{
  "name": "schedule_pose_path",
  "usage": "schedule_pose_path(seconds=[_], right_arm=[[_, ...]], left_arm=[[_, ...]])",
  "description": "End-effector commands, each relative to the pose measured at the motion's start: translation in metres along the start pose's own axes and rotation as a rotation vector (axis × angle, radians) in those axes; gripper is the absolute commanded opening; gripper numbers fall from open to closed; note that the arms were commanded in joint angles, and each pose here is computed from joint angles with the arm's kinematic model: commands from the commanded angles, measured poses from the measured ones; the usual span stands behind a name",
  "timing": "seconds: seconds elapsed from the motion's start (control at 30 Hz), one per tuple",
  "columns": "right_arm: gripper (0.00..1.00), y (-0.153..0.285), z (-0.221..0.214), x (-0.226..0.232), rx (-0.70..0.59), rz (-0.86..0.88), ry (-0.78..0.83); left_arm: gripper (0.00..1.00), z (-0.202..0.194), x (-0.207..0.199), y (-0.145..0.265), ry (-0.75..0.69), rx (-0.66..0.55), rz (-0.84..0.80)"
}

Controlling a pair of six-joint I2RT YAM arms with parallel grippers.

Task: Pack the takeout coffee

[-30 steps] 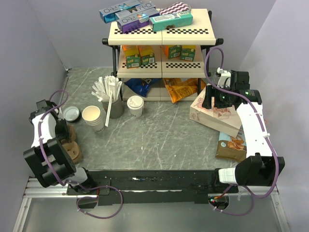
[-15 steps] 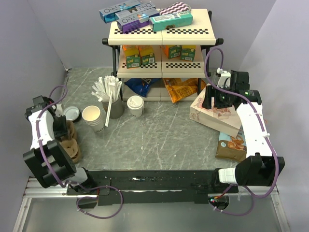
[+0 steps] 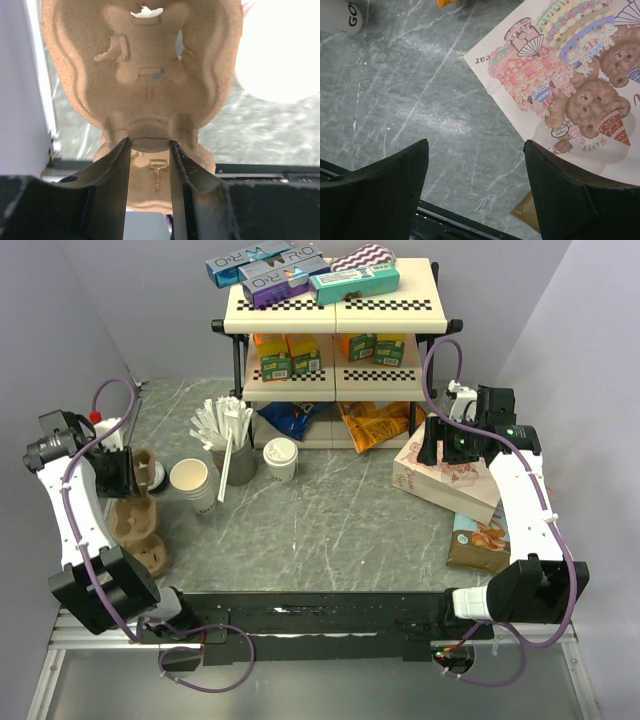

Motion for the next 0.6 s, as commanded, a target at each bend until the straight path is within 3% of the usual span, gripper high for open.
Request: schedule_pose_path(seconds=[0.0, 0.27, 0.47, 0.57], right_arm=[[0.83, 0.002, 0.009, 0.006, -0.043, 0.022, 0.006], [0.83, 0.005, 0.005, 0.007, -0.062, 0.027, 0.011], [0.84, 0.004, 0.002, 0.007, -0.073, 0.030, 0.003], [0.84, 0.005, 0.004, 0.008, -0.078, 0.037, 0.007]], left_arm=[[0.01, 0.023, -0.026, 0.036, -0.144, -0.209, -0.157], [0.01, 0.066, -0.074, 0.123, -0.481, -0.689, -0.306], [0.01, 0.095, -0.100, 0.169, -0.639, -0.857, -0.342], [0.01, 0.110, -0.134, 0.173, -0.745, -0.846, -0.418]])
Point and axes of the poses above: each gripper's point midway between its finger pads, its own y axis back along the fingers, its own x axis along the line the jaws close on, z = x × y, the point moved 5 cm from there along y, back along the fingers, and after that the axes turned 13 degrees about -y, right-handed, at the moved point
